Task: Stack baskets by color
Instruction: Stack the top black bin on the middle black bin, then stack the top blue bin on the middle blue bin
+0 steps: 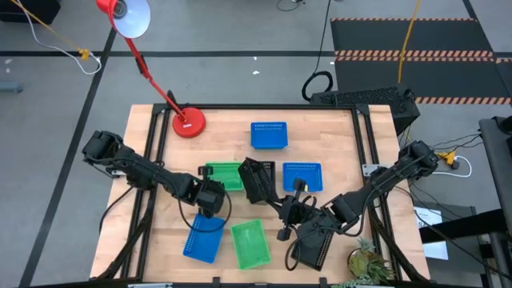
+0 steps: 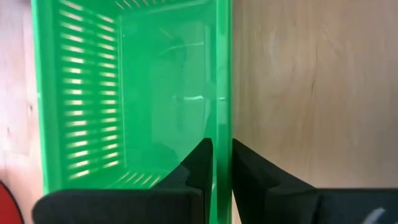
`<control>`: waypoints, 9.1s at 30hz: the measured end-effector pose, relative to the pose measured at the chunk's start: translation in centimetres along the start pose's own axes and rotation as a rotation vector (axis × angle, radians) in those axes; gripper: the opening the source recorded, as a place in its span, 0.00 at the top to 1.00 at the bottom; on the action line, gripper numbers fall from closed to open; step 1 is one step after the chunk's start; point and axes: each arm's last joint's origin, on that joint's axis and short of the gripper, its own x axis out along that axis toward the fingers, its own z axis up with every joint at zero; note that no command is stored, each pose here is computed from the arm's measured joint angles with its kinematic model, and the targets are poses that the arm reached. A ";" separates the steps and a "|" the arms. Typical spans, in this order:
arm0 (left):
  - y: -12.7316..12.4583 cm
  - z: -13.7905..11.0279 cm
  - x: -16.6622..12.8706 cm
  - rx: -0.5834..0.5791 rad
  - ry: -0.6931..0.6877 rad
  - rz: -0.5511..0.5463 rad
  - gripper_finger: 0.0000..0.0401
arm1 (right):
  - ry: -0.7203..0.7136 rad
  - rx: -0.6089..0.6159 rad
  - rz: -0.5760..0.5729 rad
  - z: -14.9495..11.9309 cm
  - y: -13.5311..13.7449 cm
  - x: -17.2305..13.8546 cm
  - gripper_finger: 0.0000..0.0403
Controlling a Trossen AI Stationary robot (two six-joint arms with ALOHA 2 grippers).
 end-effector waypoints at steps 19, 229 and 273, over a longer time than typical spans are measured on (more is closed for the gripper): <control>1.4 -0.4 -3.3 -0.098 -0.101 -0.031 0.87 | 0.070 0.057 -0.015 -0.3 -0.6 1.4 0.99; -1.1 -5.8 -3.8 -0.474 -0.213 0.012 0.62 | 0.535 -0.062 0.211 -6.7 -4.2 2.5 0.96; 6.6 2.1 -0.6 -0.168 -0.109 -0.099 0.96 | 0.491 -0.122 0.316 -5.3 -5.1 -0.2 0.96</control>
